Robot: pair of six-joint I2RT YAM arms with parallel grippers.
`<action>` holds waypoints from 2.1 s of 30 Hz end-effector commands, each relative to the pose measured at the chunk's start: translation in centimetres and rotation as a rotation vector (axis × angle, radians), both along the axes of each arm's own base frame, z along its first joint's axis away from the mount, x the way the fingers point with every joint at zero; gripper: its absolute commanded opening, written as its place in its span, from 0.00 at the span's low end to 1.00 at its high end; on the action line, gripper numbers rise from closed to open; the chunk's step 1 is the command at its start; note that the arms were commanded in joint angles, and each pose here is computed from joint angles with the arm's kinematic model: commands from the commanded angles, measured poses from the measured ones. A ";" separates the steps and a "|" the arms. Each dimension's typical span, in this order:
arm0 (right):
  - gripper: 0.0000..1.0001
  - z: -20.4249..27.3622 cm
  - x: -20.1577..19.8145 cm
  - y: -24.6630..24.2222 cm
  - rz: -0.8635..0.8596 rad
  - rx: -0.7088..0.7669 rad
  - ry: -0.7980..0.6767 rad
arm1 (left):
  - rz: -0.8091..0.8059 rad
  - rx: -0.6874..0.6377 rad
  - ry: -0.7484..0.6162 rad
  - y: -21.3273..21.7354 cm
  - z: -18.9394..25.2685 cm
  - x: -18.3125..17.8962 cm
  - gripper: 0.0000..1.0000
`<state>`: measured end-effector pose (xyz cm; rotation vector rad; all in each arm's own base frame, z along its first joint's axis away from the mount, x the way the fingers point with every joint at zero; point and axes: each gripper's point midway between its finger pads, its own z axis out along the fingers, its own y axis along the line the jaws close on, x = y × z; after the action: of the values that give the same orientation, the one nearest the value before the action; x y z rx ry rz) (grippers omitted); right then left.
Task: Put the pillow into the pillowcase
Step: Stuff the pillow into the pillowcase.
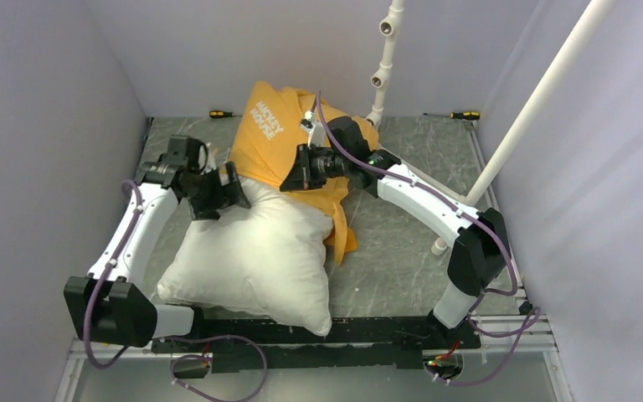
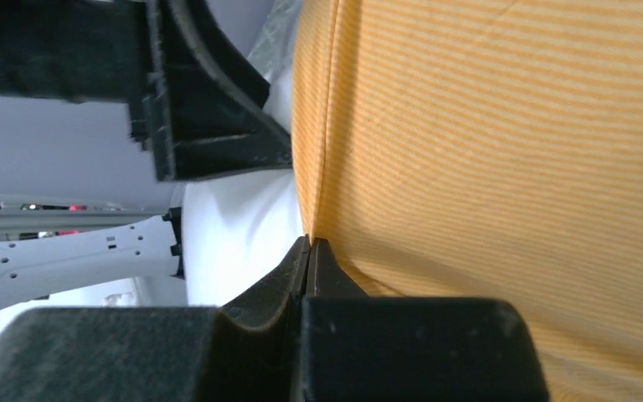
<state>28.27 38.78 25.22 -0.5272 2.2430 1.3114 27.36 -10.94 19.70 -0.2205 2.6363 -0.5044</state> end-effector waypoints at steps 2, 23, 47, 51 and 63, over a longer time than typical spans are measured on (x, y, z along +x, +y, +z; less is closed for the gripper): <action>0.00 3.0 -3.4 1.4 0.142 0.117 0.088 | -0.121 -0.311 -0.087 -1.0 -0.6 -0.8 0.77; 0.00 7.9 -15.0 3.5 0.530 0.206 0.093 | -0.104 -0.631 -0.757 -6.1 10.3 4.7 0.00; 0.72 6.0 2.2 -1.5 -0.238 -0.351 -0.187 | -0.284 -0.495 -0.522 -10.2 -1.2 -5.2 0.00; 0.70 2.5 3.4 -2.1 -0.274 -0.517 -0.145 | -0.305 -0.471 -0.526 -10.6 -1.1 -5.3 0.00; 0.66 1.3 4.2 -5.6 -0.418 -0.671 -0.212 | -0.326 -0.446 -0.511 -10.8 -1.3 -5.7 0.00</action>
<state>32.78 36.50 23.82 -0.4078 2.4526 0.3564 23.98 -21.29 22.21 0.1586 1.8485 -1.0729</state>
